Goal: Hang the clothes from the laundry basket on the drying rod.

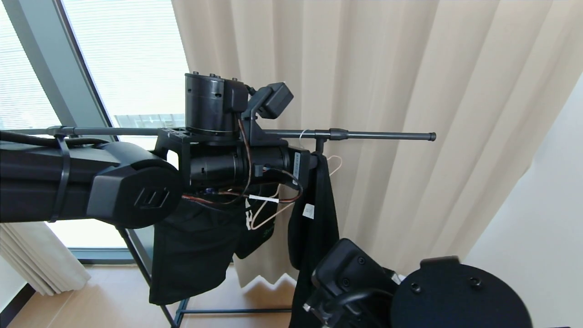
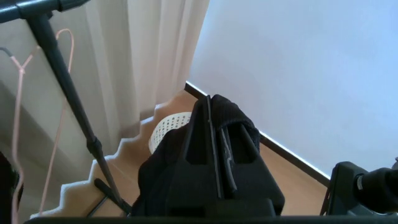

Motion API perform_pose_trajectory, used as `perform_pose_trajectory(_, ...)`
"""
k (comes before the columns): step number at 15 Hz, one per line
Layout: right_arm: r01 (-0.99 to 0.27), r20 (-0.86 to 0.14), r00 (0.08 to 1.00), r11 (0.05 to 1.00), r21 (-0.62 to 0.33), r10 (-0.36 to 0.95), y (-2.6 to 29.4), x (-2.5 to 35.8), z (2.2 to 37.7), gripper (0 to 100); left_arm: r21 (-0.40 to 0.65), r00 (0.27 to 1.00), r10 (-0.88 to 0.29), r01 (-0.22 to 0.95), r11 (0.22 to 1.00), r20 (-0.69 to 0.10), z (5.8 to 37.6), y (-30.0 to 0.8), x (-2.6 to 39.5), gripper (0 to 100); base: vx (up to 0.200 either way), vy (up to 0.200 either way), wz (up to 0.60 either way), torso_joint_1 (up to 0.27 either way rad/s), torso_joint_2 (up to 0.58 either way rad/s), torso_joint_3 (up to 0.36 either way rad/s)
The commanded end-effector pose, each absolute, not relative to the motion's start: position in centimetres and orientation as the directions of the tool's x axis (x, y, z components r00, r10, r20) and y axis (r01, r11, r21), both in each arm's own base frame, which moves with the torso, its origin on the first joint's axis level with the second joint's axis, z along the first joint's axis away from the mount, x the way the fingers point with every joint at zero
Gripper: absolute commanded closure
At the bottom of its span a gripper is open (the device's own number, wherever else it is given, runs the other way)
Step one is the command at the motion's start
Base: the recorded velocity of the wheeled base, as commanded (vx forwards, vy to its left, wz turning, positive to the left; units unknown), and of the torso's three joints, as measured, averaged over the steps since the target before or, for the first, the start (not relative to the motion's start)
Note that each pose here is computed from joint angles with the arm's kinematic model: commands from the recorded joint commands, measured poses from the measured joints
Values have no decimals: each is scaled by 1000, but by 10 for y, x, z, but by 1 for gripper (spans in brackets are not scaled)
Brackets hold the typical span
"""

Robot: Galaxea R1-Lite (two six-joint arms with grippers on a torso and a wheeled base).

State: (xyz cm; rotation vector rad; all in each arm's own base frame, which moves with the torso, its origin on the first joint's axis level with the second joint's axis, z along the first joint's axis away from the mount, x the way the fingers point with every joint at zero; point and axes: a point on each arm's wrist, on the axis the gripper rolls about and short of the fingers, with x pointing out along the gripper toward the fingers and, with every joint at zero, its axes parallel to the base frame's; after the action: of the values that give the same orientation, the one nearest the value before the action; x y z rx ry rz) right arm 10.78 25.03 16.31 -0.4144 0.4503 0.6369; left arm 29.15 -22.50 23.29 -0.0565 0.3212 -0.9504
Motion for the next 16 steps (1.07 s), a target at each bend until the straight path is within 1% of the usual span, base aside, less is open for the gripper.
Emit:
perform_pose_trajectory(1, -601, -513, 761, 729, -327, 398, 207, 115, 165, 100, -172, 590, -757, 745, 645, -282, 241, -208, 290, 100, 0, 0, 0, 0, 0, 0)
perform_pose_trajectory(2, -569, -507, 785, 737, -365, 355, 195, 123, 166, 100, -117, 637, -695, 704, 701, -332, 242, -197, 288, 100, 0, 0, 0, 0, 0, 0)
perform_pose_trajectory(3, -555, -504, 794, 744, -372, 340, 192, 127, 167, 100, -91, 653, -675, 692, 716, -342, 243, -194, 286, 100, 0, 0, 0, 0, 0, 0)
perform_pose_trajectory(4, -487, -485, 830, 783, -388, 275, 183, 144, 172, 100, -41, 678, -626, 666, 745, -385, 242, -186, 277, 100, 0, 0, 0, 0, 0, 0)
perform_pose_trajectory(5, -424, -470, 857, 807, -411, 211, 180, 168, 180, 100, -29, 674, -608, 659, 752, -420, 242, -181, 268, 100, 0, 0, 0, 0, 0, 0)
perform_pose_trajectory(6, -388, -467, 868, 817, -426, 169, 185, 190, 179, 100, -5, 657, -594, 669, 744, -463, 238, -176, 260, 100, 0, 0, 0, 0, 0, 0)
perform_pose_trajectory(7, -360, -466, 874, 830, -426, 140, 192, 211, 179, 100, 41, 641, -584, 690, 723, -498, 232, -172, 254, 100, 0, 0, 0, 0, 0, 0)
perform_pose_trajectory(8, -350, -468, 874, 835, -424, 128, 205, 229, 175, 100, 82, 620, -573, 714, 696, -535, 220, -168, 247, 100, 0, 0, 0, 0, 0, 0)
perform_pose_trajectory(9, -345, -464, 876, 841, -418, 129, 218, 243, 173, 100, 102, 599, -571, 735, 671, -562, 210, -168, 240, 100, 0, 0, 0, 0, 0, 0)
perform_pose_trajectory(12, -334, -437, 888, 857, -391, 147, 242, 268, 175, 100, 77, 528, -580, 777, 624, -621, 190, -170, 218, 100, 0, 0, 0, 0, 0, 0)
perform_pose_trajectory(13, -330, -436, 888, 862, -384, 146, 248, 274, 172, 100, 71, 511, -585, 788, 612, -629, 186, -172, 212, 100, 0, 0, 0, 0, 0, 0)
perform_pose_trajectory(14, -319, -433, 889, 878, -358, 147, 257, 283, 169, 100, 52, 484, -600, 804, 593, -637, 178, -177, 204, 100, 0, 0, 0, 0, 0, 0)
perform_pose_trajectory(16, -305, -415, 895, 904, -301, 164, 265, 289, 173, 100, -51, 433, -634, 800, 598, -641, 174, -193, 191, 100, 0, 0, 0, 0, 0, 0)
